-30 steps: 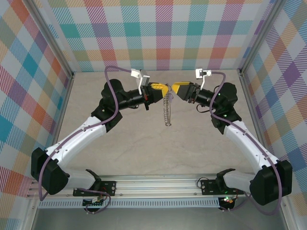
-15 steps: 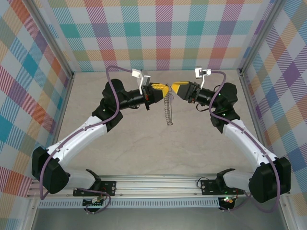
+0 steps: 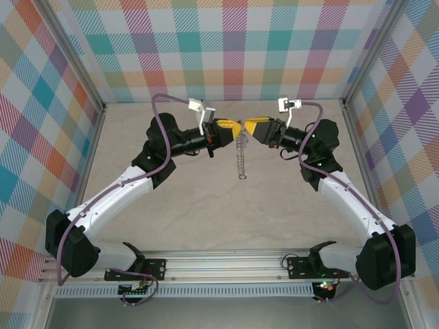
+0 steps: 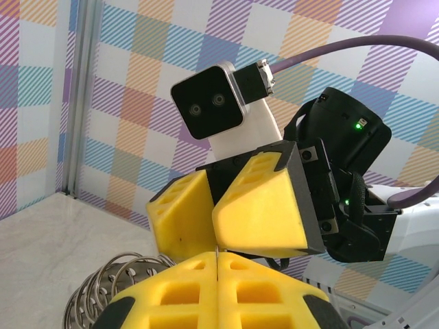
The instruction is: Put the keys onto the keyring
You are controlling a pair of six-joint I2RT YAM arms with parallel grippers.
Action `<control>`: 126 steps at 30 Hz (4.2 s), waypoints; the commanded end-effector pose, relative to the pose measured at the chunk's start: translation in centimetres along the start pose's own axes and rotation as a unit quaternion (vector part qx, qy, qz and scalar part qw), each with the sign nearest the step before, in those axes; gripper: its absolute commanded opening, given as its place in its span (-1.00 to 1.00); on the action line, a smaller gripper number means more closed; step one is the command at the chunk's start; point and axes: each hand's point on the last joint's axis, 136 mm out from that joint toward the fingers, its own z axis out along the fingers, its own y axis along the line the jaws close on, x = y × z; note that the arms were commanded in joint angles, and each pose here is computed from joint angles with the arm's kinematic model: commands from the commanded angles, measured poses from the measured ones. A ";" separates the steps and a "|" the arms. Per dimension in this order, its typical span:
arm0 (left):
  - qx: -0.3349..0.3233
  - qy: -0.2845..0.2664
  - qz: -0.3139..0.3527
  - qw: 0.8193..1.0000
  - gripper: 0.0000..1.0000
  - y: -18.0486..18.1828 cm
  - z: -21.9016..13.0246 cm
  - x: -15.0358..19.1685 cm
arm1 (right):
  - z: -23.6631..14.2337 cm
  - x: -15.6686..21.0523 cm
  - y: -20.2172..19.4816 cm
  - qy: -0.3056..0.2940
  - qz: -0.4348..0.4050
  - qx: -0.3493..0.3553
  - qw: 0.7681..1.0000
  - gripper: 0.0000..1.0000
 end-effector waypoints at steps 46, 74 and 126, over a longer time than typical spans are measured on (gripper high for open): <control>0.023 -0.035 0.019 0.999 -1.00 -1.7 -0.3 -1.9 | 0.4 -0.6 2.3 -0.004 -0.021 -0.050 0.999 -1.00; -0.035 0.166 0.038 0.985 0.14 1.4 -3.2 0.4 | -1.0 3.8 -3.0 0.147 -0.056 0.107 0.982 -1.00; 0.114 0.237 -0.113 0.958 -0.51 1.8 0.2 4.7 | -0.6 3.7 -4.5 0.142 -0.039 0.112 0.983 -1.00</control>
